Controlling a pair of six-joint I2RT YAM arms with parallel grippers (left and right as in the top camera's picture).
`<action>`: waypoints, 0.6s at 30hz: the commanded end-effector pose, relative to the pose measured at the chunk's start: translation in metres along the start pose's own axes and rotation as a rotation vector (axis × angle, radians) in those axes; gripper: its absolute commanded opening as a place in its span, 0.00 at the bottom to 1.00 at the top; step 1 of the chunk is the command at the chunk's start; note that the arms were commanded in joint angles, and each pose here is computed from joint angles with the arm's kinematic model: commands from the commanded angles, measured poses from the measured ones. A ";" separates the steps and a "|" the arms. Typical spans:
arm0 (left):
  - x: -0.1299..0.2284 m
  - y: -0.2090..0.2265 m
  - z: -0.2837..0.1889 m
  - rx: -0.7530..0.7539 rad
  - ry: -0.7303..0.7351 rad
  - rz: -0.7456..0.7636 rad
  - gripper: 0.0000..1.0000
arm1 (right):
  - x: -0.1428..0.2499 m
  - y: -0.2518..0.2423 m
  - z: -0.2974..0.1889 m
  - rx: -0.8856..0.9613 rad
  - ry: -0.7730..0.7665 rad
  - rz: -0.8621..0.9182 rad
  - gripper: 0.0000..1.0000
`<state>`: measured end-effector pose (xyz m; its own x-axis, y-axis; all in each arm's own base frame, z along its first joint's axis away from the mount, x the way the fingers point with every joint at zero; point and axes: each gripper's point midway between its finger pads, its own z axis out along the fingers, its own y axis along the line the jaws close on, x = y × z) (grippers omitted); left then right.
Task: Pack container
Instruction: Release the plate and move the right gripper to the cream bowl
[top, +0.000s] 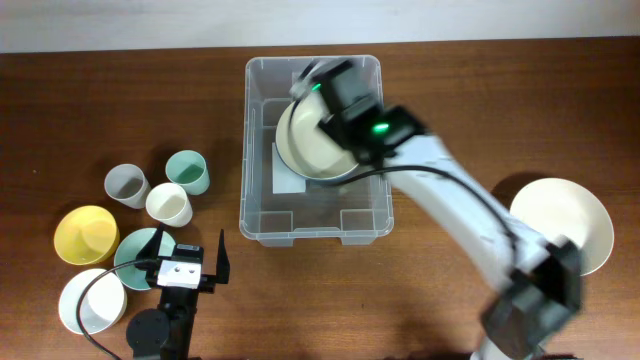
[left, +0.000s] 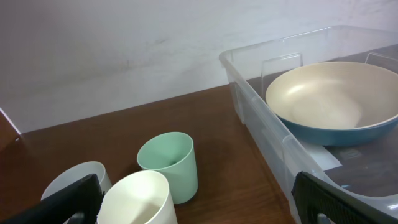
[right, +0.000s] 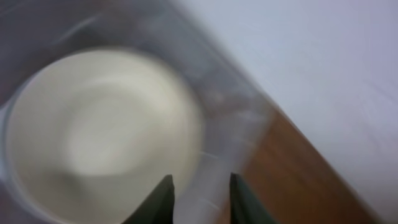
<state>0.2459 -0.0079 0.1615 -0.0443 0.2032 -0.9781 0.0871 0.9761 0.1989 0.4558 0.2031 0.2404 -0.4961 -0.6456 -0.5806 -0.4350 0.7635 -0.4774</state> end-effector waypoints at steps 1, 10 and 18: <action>0.000 -0.003 0.000 0.017 -0.004 0.012 0.99 | 0.027 -0.127 -0.059 0.313 -0.020 0.508 0.38; 0.000 -0.003 0.000 0.016 -0.004 0.012 0.99 | 0.216 -0.200 -0.056 0.407 0.410 1.155 0.47; 0.000 -0.003 0.000 0.017 -0.004 0.012 0.99 | 0.310 -0.183 -0.017 0.338 0.666 1.296 0.61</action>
<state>0.2458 -0.0079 0.1615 -0.0442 0.2032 -0.9781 0.0874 0.9761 0.1989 0.3751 -0.1355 0.1966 -0.6821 0.5691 -0.4592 0.6746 0.7321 -0.0947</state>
